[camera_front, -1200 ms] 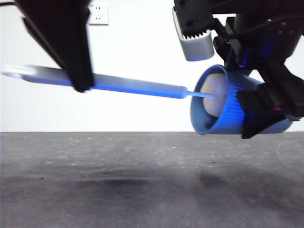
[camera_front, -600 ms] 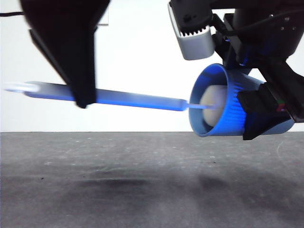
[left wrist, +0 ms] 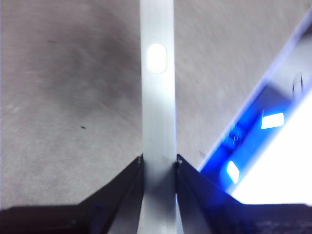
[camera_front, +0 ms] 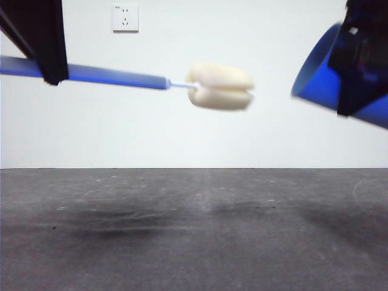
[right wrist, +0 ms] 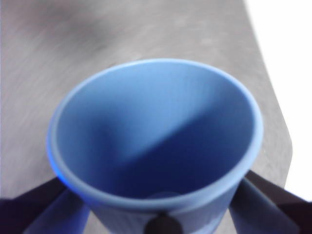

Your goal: Pick up the cup brush,pick up the cup,insert the brush into the cup,clean the cup,put the cup brush back,put the cup back to the fixed position on the table

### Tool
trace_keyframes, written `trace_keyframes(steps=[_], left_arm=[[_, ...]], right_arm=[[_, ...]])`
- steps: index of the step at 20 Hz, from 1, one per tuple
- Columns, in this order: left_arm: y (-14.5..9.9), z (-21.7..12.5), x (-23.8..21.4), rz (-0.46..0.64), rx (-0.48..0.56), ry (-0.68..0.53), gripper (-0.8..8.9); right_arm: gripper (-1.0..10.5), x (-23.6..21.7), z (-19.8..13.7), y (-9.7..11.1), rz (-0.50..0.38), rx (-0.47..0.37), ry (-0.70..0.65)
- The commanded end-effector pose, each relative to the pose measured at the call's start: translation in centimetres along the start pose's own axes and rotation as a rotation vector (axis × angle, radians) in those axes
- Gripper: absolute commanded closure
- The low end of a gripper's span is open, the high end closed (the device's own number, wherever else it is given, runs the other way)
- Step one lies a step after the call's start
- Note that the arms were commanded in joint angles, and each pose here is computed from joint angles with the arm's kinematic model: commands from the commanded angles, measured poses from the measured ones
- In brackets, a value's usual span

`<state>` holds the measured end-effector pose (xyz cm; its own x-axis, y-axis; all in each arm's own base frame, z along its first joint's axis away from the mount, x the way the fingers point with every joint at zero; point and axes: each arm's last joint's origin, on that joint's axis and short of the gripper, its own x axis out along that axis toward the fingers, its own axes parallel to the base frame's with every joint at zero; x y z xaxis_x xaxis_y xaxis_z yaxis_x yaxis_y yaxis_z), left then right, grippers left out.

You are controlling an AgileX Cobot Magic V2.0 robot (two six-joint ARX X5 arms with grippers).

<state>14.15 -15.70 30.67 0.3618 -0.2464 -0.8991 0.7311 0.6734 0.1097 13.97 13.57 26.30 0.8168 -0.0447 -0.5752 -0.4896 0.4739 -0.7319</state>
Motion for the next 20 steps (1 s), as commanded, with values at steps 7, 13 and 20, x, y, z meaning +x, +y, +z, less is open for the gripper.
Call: trace_keyframes(steps=[7, 13, 20], left_arm=[[2.5, 1.1, 4.2, 0.111, -0.504, -0.197, 8.22], [3.6, 2.0, 9.5, 0.154, -0.674, -0.241, 8.22], [3.4, 2.5, 16.5, 0.142, -0.723, -0.117, 8.22]], right_arm=[[9.6, -4.4, -1.8, -3.3, 0.056, 0.621, -0.249], [9.6, -5.7, -2.0, -3.8, 0.198, 0.772, -0.374], [9.6, -5.7, -2.0, -3.7, 0.222, 0.773, -0.375]])
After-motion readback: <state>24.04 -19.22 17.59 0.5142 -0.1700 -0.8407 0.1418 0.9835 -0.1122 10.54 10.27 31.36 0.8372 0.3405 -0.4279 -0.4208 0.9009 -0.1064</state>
